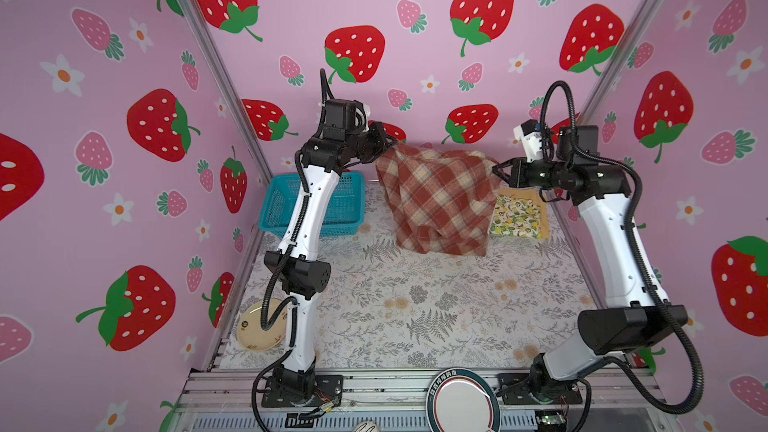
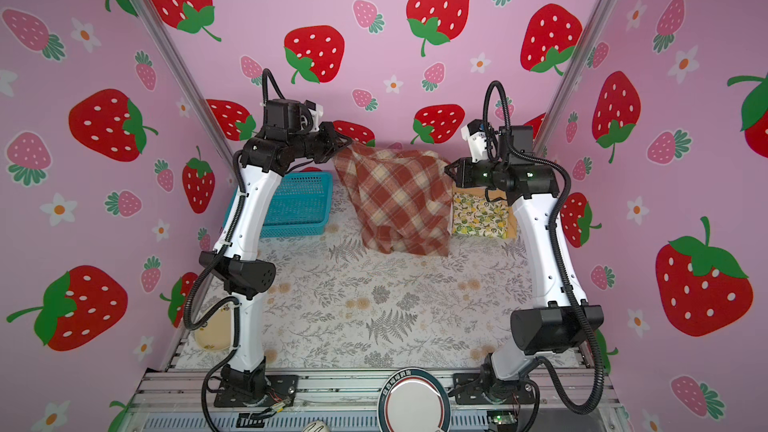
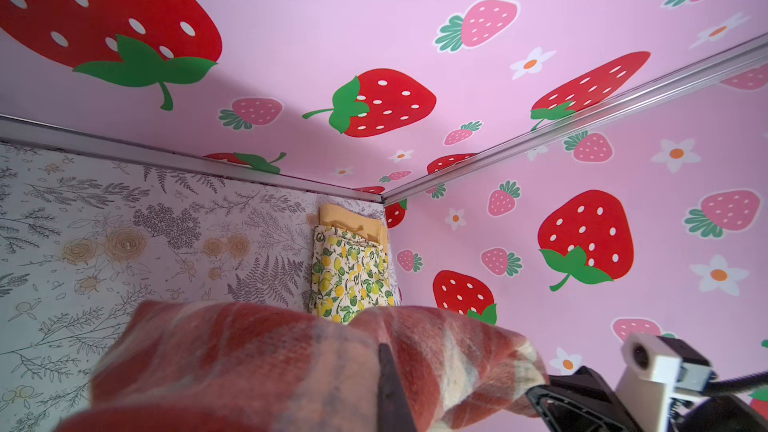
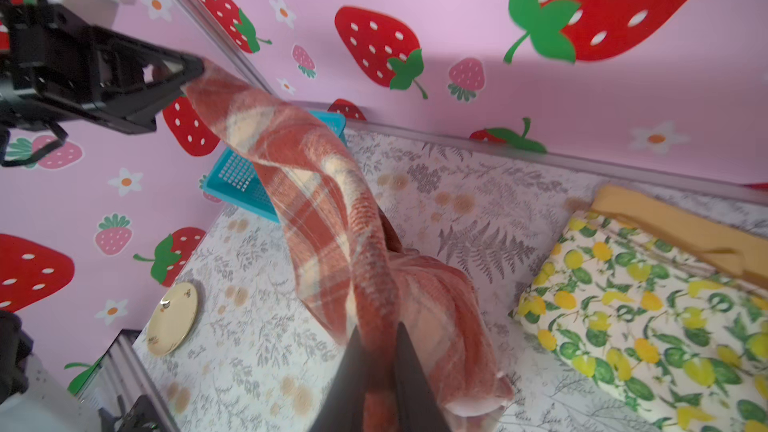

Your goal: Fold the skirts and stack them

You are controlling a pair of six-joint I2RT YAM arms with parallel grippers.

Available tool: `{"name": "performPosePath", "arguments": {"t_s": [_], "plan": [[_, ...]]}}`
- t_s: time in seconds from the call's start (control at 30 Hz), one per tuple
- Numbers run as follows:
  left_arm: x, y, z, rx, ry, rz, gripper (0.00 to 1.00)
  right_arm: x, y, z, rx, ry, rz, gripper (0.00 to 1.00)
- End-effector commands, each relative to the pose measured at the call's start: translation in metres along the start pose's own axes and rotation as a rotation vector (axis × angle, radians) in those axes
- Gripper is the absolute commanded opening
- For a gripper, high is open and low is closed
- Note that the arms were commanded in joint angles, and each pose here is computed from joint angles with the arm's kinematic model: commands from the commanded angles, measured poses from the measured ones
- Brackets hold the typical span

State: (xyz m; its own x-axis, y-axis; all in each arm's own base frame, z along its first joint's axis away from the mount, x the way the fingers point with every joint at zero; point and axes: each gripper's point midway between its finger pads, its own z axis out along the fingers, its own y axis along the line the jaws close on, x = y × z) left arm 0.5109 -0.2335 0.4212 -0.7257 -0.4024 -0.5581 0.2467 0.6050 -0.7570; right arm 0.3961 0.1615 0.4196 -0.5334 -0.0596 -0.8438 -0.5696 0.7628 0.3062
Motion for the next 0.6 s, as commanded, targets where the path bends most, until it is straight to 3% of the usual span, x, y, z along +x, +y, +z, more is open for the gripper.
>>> {"name": "performPosePath", "arguments": {"t_s": [0.0,0.13,0.23,0.3,0.37,0.4,0.47,0.5,0.57], "plan": [[-0.027,-0.079,-0.086,0.09,-0.203,0.213,0.0,-0.022,0.01,-0.043,0.092,-0.063,-0.068,0.15],[-0.023,-0.071,-0.124,-0.042,-0.273,0.317,0.0,-0.015,0.017,-0.045,0.069,-0.069,-0.066,0.14],[-0.01,-0.079,-0.145,-0.072,-0.301,0.382,0.0,-0.023,0.049,-0.06,0.002,-0.169,-0.144,0.13],[-0.004,-0.085,-0.16,-0.101,-0.351,0.435,0.0,-0.03,0.057,-0.081,0.052,-0.251,-0.16,0.17],[-0.002,-0.083,-0.163,-0.11,-0.362,0.449,0.0,-0.026,0.055,-0.081,0.06,-0.255,-0.15,0.21],[-0.001,-0.075,-0.154,-0.121,-0.338,0.45,0.0,-0.017,0.051,-0.067,0.042,-0.204,-0.137,0.2],[0.011,-0.066,-0.122,-0.093,-0.179,0.409,0.0,0.0,0.043,-0.041,0.004,-0.102,-0.108,0.16],[0.024,-0.07,-0.11,-0.075,-0.095,0.413,0.0,0.002,0.044,-0.036,-0.014,-0.093,-0.106,0.15],[0.048,-0.09,-0.101,-0.07,-0.038,0.509,0.0,-0.01,0.05,-0.049,-0.01,-0.189,-0.114,0.16]]}}
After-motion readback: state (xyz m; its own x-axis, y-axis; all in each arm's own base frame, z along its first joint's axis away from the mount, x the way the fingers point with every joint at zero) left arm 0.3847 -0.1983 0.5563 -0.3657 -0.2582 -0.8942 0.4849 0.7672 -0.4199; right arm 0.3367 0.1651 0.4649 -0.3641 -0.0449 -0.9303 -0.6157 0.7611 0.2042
